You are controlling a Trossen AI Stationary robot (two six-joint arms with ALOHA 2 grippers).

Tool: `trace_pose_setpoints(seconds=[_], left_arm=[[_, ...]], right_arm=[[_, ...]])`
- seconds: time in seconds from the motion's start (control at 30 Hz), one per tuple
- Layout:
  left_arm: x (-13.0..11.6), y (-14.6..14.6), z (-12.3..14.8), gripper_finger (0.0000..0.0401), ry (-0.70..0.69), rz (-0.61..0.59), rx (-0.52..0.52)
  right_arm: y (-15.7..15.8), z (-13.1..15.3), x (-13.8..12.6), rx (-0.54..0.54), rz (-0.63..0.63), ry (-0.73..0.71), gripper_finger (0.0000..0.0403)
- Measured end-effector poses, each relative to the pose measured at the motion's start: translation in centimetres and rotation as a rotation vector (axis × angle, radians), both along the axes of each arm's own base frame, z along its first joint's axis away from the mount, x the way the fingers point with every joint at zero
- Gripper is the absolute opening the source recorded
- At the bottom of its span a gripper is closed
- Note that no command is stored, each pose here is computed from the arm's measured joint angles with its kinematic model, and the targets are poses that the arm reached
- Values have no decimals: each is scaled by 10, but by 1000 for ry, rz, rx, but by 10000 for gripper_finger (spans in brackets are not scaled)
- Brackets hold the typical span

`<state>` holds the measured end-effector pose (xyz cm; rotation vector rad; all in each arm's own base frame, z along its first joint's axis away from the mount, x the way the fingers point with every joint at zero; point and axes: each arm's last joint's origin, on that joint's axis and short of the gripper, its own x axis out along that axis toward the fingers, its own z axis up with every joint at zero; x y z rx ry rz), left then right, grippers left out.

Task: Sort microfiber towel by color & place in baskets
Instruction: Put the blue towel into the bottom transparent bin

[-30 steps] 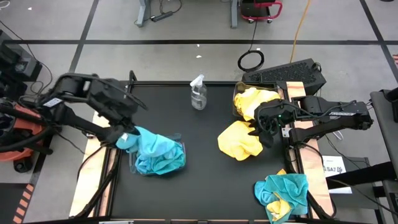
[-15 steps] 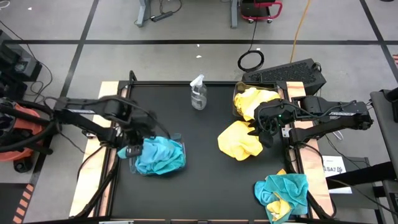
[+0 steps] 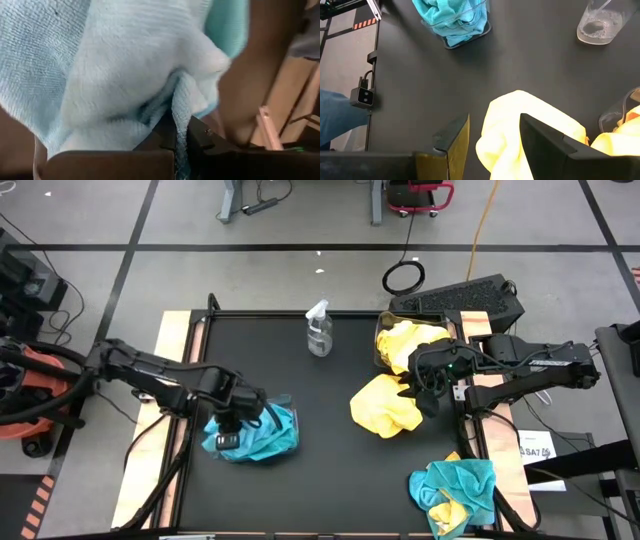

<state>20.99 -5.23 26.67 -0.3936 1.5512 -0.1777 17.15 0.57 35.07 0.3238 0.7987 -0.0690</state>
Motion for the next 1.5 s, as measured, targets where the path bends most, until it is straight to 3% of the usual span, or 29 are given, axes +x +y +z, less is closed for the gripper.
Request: trace_pose_setpoints(seconds=[0.37,0.7,0.97,1.13,1.27,1.5], left_arm=[[-7,4,-64,7,32,39,99],[-12,6,-82,20,45,73,100],[-1,0,-63,155,7,72,-29],[12,-3,-38,235,-78,63,-67],[20,-5,-12,260,-149,38,-80],[23,-5,22,263,-194,14,-85]], right_arm=[[0,0,0,-1,2,0,167],[-1,-1,-1,-26,-6,11,167],[-3,-11,-9,-82,-63,134,171],[-3,-24,-5,-55,-95,152,199],[-3,-44,0,-52,-102,180,237],[-6,-95,0,-78,-187,264,283]])
